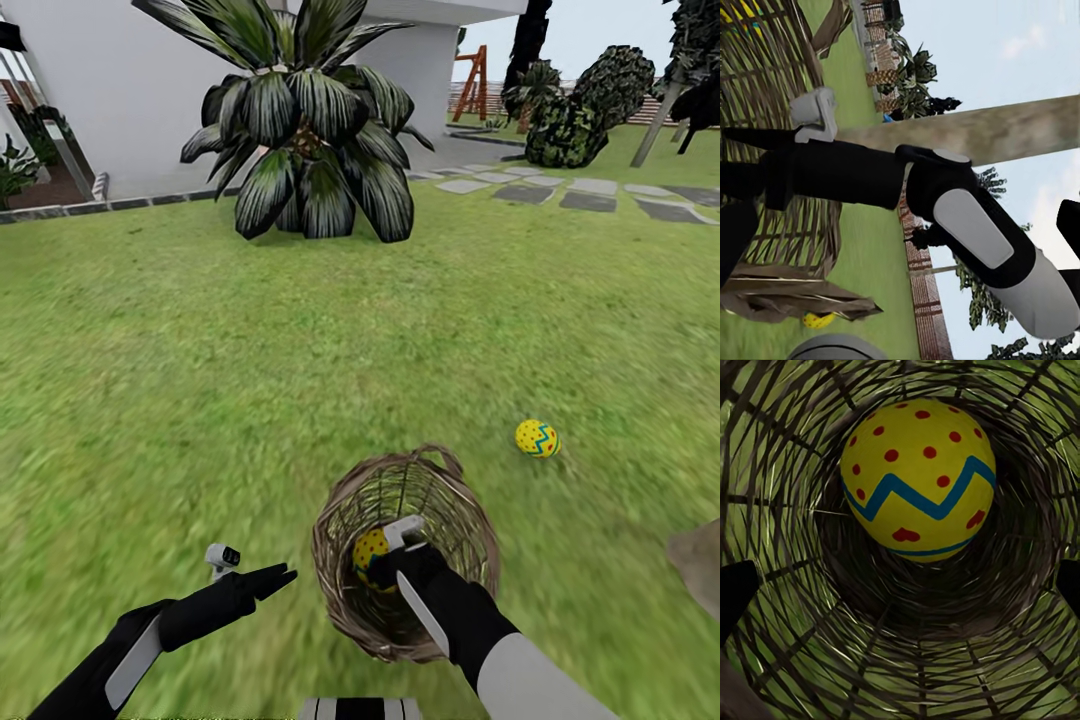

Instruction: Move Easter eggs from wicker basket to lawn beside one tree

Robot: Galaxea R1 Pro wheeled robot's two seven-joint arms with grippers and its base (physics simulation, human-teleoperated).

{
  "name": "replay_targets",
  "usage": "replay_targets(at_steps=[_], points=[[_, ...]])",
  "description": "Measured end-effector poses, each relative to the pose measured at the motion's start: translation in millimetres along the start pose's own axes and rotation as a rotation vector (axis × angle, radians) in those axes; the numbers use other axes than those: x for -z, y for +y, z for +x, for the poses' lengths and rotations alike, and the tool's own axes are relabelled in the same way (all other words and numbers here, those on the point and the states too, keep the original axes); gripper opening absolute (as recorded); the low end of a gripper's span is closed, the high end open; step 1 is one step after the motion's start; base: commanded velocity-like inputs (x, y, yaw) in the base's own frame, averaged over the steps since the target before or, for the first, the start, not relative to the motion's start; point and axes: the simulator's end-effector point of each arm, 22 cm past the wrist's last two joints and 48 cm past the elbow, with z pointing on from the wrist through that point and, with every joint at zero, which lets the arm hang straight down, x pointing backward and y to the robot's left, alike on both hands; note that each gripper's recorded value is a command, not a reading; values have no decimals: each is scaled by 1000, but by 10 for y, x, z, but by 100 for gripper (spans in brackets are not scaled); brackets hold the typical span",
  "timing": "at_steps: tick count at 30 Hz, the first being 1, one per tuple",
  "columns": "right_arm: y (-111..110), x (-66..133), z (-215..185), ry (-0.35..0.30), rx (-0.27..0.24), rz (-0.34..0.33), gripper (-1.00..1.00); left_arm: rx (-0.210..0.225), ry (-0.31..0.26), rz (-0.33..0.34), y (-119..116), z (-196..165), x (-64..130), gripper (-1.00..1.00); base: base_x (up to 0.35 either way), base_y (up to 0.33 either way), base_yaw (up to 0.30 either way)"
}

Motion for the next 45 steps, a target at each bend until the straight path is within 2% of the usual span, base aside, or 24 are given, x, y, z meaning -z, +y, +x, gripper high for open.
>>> replay_targets(at_steps=[11, 36, 45], points=[[-33, -41, -54, -16, 28, 11, 100, 15, -1, -5, 63, 25, 6, 100, 0, 0, 62], [-26, -169, 53, 11, 30, -3, 100, 51, -8, -13, 197, 70, 29, 100, 0, 0, 69], [-164, -214, 77, 12, 96, 46, 100, 63, -6, -19, 251, 95, 37, 100, 0, 0, 62]])
